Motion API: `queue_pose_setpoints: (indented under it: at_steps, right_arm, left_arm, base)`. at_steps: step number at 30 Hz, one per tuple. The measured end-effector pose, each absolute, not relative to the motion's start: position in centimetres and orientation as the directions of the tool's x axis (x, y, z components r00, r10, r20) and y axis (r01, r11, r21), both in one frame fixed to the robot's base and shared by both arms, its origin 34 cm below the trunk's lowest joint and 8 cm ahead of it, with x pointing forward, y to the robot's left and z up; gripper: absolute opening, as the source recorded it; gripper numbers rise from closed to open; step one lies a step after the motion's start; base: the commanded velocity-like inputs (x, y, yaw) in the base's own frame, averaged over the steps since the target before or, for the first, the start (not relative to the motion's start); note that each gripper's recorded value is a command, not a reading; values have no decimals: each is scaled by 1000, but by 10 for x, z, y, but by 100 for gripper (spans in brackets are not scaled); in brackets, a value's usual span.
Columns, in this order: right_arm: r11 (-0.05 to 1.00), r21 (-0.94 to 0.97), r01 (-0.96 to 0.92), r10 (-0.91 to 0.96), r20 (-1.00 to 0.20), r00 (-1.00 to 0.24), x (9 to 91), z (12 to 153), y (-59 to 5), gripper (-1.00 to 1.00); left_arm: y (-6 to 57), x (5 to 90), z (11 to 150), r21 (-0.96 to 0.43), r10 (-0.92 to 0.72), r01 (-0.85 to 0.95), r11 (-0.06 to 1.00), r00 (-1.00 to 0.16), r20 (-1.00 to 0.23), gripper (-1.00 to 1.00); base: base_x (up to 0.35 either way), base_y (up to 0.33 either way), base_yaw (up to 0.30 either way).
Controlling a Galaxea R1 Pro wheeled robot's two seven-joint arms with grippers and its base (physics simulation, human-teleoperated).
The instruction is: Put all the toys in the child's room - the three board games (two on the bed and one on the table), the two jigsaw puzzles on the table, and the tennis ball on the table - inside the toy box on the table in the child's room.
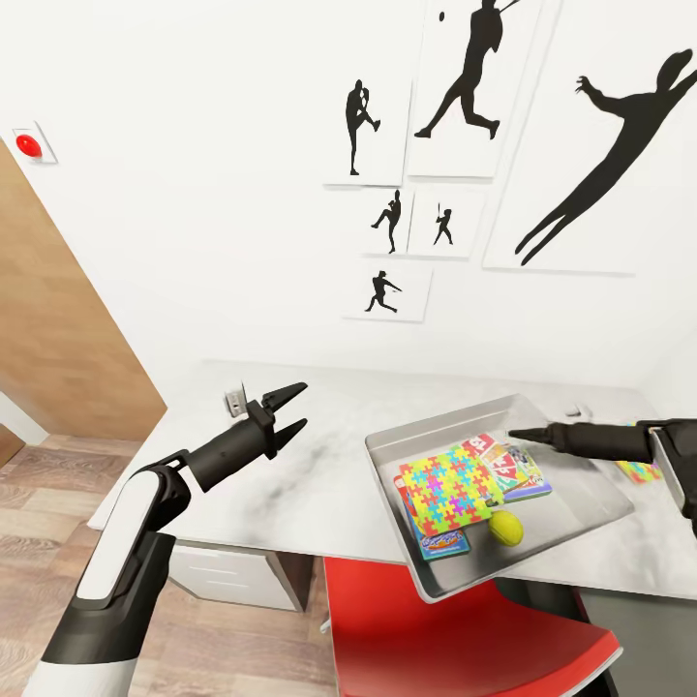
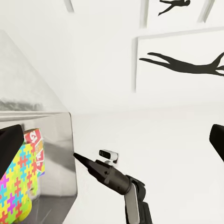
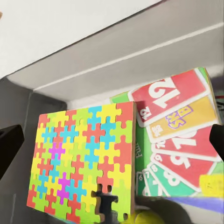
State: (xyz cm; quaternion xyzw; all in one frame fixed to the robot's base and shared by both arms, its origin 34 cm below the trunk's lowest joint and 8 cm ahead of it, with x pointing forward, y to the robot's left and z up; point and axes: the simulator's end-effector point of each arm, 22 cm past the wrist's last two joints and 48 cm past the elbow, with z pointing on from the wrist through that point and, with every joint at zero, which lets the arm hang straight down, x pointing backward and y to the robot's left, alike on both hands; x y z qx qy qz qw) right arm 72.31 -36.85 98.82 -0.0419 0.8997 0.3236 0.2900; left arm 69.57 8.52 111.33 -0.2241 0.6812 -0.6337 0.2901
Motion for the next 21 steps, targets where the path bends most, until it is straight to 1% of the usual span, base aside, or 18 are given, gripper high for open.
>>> queue_pose_setpoints:
  at_steps: [8, 12, 21]
  right_arm:
    - [810, 482, -334, 64, -640, -766, 694, 1009, -369, 100]
    - [818, 452, -356, 39, -661, -750, 683, 1020, -365, 100]
    - [831, 419, -366, 24, -684, -729, 662, 1040, -361, 100]
  left_arm:
    - [84, 694, 1115, -994, -672, 68, 88, -732, -110, 100]
    - [84, 694, 1115, -994, -672, 69, 87, -732, -109, 100]
    - [83, 694, 1115, -994, -672, 70, 85, -733, -109, 100]
  base:
    - [-2, 0, 0]
    - [-52, 36, 0]
    - [-115, 154, 0]
